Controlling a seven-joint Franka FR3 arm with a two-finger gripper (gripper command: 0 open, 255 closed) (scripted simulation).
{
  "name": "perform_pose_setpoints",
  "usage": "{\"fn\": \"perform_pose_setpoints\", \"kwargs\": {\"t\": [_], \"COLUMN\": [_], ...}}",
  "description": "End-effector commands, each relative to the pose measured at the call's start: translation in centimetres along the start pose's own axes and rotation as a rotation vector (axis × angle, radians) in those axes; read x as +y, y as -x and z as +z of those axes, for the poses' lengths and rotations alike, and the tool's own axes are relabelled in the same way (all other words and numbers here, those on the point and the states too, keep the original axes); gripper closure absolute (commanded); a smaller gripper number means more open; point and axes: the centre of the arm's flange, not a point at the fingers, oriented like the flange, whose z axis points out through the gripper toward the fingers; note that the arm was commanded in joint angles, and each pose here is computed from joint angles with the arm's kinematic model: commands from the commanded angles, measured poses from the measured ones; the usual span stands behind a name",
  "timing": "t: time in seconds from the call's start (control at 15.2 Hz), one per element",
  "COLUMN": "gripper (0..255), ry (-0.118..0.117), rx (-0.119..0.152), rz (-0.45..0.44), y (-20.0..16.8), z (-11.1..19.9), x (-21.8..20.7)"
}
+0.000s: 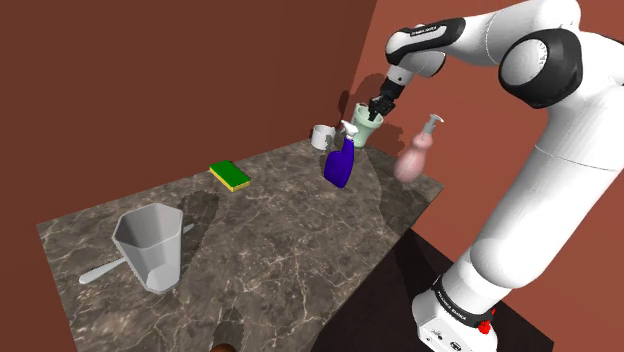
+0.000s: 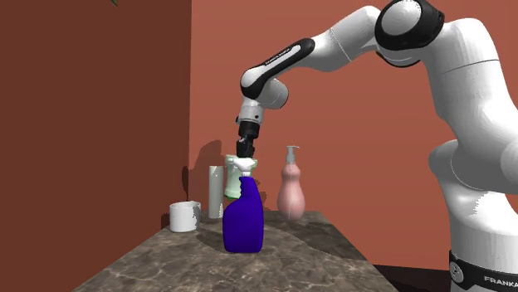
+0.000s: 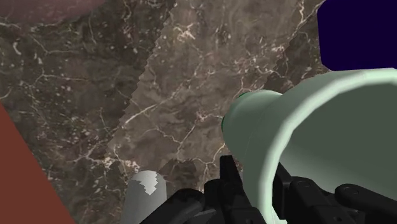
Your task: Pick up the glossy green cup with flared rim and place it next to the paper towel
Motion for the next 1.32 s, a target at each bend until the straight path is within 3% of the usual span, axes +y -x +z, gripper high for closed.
{"fn": "perform_pose_setpoints", "kwargs": {"t": [0.0,0.99,1.25], "gripper": [255,255,255], "ry": [0.000,0.000,0.000], "rx": [0.001,0.001,0.001], "rz": [0.000,0.000,0.000], "y": [0.1,1.1,1.2], "z": [1.1,8.9,9.2], "x": [0.1,1.1,1.2]}}
